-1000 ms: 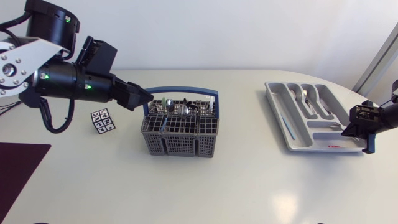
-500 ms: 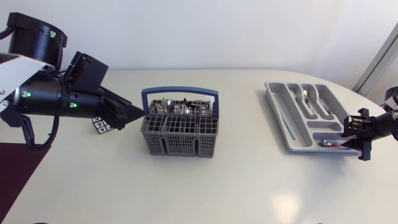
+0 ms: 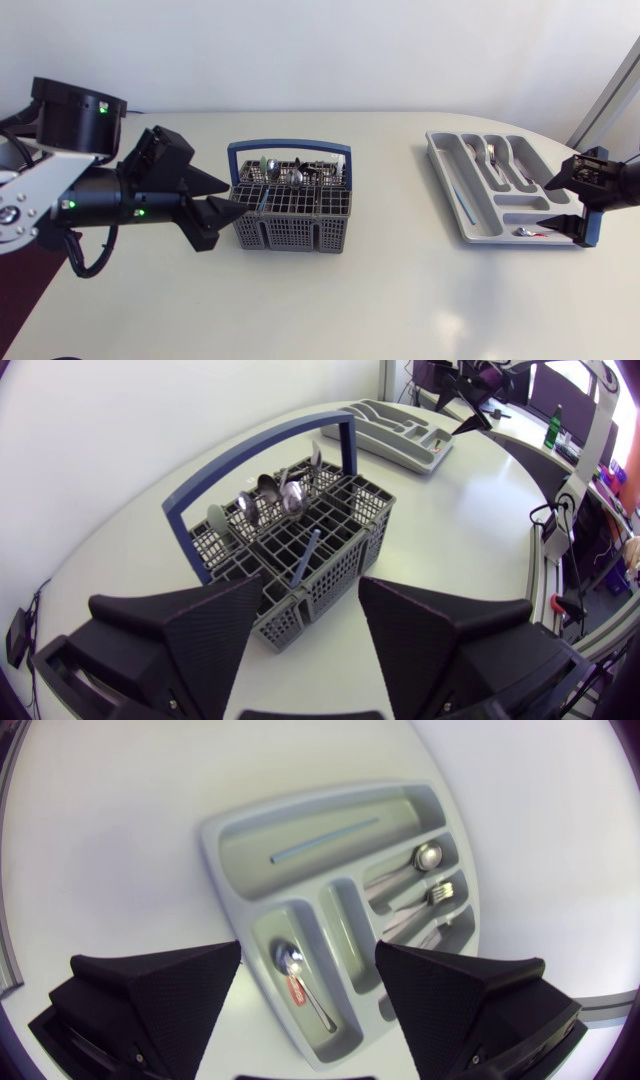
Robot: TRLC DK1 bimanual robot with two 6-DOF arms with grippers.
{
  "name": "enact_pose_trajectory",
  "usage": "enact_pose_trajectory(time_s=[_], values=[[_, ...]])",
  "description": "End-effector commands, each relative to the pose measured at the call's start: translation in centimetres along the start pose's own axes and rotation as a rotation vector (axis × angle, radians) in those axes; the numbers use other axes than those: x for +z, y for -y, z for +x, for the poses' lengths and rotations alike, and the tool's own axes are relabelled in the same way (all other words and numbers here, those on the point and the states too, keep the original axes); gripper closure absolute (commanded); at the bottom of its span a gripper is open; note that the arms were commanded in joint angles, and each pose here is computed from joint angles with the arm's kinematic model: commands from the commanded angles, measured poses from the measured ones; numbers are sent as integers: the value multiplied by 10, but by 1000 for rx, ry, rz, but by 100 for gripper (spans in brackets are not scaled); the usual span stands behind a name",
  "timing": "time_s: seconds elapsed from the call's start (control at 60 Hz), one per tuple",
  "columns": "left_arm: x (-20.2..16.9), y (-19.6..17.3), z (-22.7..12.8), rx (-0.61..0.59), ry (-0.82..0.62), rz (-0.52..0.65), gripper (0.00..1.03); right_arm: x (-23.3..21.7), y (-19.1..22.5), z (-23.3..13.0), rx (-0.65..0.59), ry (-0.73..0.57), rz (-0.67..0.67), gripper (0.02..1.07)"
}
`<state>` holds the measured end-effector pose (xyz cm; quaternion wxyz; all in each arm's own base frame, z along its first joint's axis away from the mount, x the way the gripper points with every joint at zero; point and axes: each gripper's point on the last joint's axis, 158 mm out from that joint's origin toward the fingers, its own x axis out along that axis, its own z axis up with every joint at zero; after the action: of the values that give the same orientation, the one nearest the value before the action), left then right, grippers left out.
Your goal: Transfer all utensils from the basket to the drawer tray.
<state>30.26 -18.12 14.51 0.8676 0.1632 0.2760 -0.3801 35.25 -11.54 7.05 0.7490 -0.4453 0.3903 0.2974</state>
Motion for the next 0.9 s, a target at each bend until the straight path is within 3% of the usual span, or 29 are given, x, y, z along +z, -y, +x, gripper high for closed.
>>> enact_pose_trajectory(time_s=[0.0,0.15,0.25,0.383,0.8,0.883], values=[[-8,11,8,-15,18,62,35,29,-38,3,67,41,44,11],[-11,5,27,-6,45,80,36,84,-77,4,121,114,43,13],[-10,-1,39,5,66,80,44,115,-99,6,152,154,42,13],[-15,-3,54,-2,59,80,45,149,-122,9,172,185,30,13],[-4,-3,77,-8,103,86,100,210,-158,15,176,237,-25,13],[1,-4,75,-3,117,73,100,215,-163,15,186,241,-28,13]])
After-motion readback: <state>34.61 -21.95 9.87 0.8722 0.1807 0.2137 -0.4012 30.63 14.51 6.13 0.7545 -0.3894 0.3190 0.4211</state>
